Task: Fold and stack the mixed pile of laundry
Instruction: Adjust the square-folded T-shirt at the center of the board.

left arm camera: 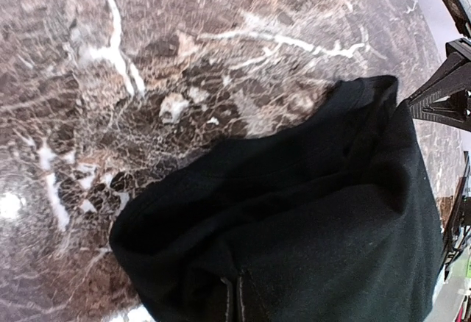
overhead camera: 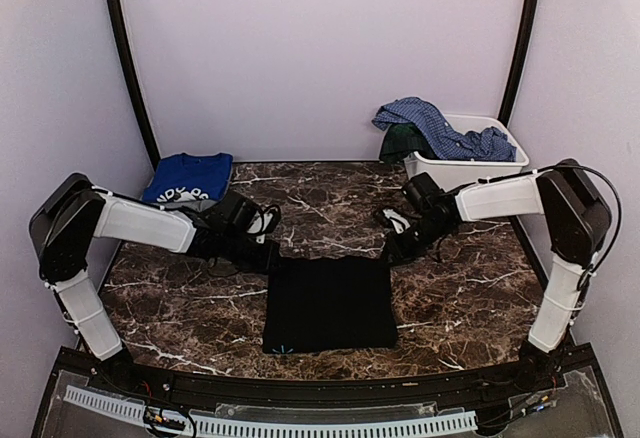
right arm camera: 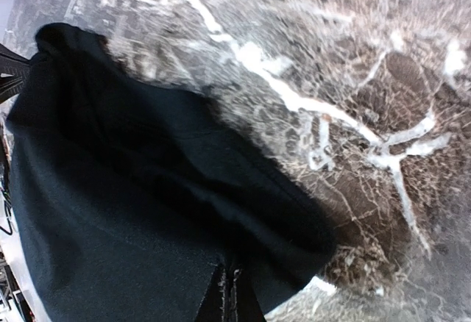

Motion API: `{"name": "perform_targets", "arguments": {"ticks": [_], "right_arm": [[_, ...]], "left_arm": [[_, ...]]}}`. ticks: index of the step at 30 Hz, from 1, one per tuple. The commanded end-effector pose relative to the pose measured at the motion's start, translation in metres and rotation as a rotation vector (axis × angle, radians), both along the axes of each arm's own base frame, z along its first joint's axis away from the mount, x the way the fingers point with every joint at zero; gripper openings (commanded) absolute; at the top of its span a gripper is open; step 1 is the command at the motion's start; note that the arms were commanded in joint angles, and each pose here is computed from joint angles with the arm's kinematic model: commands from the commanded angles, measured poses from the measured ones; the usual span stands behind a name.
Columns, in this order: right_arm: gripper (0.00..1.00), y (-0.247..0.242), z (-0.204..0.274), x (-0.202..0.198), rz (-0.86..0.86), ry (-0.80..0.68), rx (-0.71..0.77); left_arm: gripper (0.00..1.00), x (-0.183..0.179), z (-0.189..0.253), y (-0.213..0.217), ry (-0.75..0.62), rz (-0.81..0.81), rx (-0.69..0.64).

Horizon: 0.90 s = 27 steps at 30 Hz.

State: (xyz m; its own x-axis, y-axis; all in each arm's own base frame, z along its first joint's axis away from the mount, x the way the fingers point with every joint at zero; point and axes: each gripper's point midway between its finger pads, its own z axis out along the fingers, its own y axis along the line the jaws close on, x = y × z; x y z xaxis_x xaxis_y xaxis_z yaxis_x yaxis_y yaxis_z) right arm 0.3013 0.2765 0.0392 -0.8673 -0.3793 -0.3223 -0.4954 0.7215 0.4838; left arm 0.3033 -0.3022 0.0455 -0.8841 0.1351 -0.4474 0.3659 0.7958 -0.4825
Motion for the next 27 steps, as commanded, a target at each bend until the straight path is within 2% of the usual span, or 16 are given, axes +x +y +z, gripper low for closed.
{"name": "perform_targets", "arguments": {"ticks": [1,11,17,27], "right_arm": [[0.0,-0.001,0.034,0.007,-0.022,-0.093,0.02],[0.0,-0.024,0.053,0.018,-0.113,-0.19,-0.045],[0.0,-0.04,0.03,0.04,-0.197,-0.199,-0.101],[0.0,-0.032,-0.009,0.08,-0.255,-0.216,-0.137]], "left_arm": [[0.0,0.004,0.034,0.011,-0.09,0.023,-0.01],[0.0,0.01,0.047,0.03,-0.134,0.082,0.035],[0.0,0.026,0.033,0.046,-0.136,0.147,0.087],[0.0,0.063,-0.004,0.05,-0.134,0.207,0.118]]}}
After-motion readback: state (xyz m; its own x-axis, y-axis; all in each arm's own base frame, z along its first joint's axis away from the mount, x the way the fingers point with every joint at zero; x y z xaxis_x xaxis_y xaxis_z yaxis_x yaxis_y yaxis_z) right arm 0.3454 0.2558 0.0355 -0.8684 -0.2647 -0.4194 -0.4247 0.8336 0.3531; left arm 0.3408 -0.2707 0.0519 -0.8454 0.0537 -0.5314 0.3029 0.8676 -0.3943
